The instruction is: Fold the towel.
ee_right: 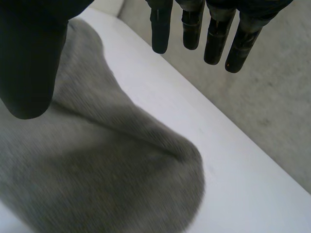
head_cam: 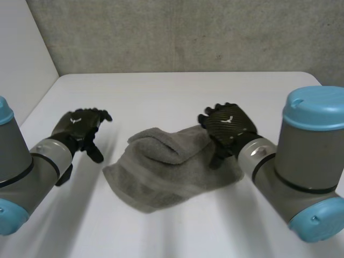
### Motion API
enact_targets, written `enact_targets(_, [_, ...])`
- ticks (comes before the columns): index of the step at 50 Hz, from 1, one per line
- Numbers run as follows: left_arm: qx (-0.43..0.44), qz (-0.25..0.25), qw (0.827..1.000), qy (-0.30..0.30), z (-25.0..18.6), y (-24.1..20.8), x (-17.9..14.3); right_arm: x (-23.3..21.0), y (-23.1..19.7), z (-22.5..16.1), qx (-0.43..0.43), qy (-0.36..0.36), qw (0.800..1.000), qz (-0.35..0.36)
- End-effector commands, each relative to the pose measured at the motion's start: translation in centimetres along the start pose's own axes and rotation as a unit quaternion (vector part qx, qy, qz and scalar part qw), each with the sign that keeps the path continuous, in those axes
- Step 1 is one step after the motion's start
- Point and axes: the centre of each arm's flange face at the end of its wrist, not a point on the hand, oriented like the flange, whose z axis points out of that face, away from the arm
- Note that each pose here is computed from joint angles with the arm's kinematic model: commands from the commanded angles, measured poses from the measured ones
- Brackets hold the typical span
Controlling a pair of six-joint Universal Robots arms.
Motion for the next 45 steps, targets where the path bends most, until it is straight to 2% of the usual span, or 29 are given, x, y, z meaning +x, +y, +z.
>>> enact_targets(1, [-0.057, -0.106, 0.993, 0.001, -0.9, 1.2, 0.4, 3.7, 2.9, 0.9, -0.043, 0.025, 0.998, -0.027])
enact_targets(8, [-0.078, -0.107, 0.991, 0.006, 0.7, 3.1, 1.6, 6.1, 5.3, 1.0, -0.069, 0.028, 0.996, -0.04])
enact_targets(19, [-0.08, -0.1, 0.992, 0.025, 3.0, 4.6, 3.3, 6.2, 7.2, 0.8, -0.087, 0.03, 0.995, -0.03])
enact_targets(31, [-0.065, -0.092, 0.993, 0.037, 4.4, 5.1, 4.4, 6.2, 7.5, 0.8, -0.088, 0.032, 0.995, -0.029])
enact_targets(36, [-0.046, -0.085, 0.995, 0.024, 3.6, 3.9, 4.8, 6.8, 7.0, 1.1, -0.074, 0.044, 0.996, -0.03])
enact_targets(39, [-0.012, -0.085, 0.996, 0.02, 2.6, 1.6, 4.5, 8.1, 6.3, 1.6, -0.058, 0.061, 0.996, -0.03])
enact_targets(45, [0.048, -0.075, 0.996, 0.024, -0.3, -2.7, 4.2, 9.9, 2.8, 3.1, 0.001, 0.074, 0.997, -0.039])
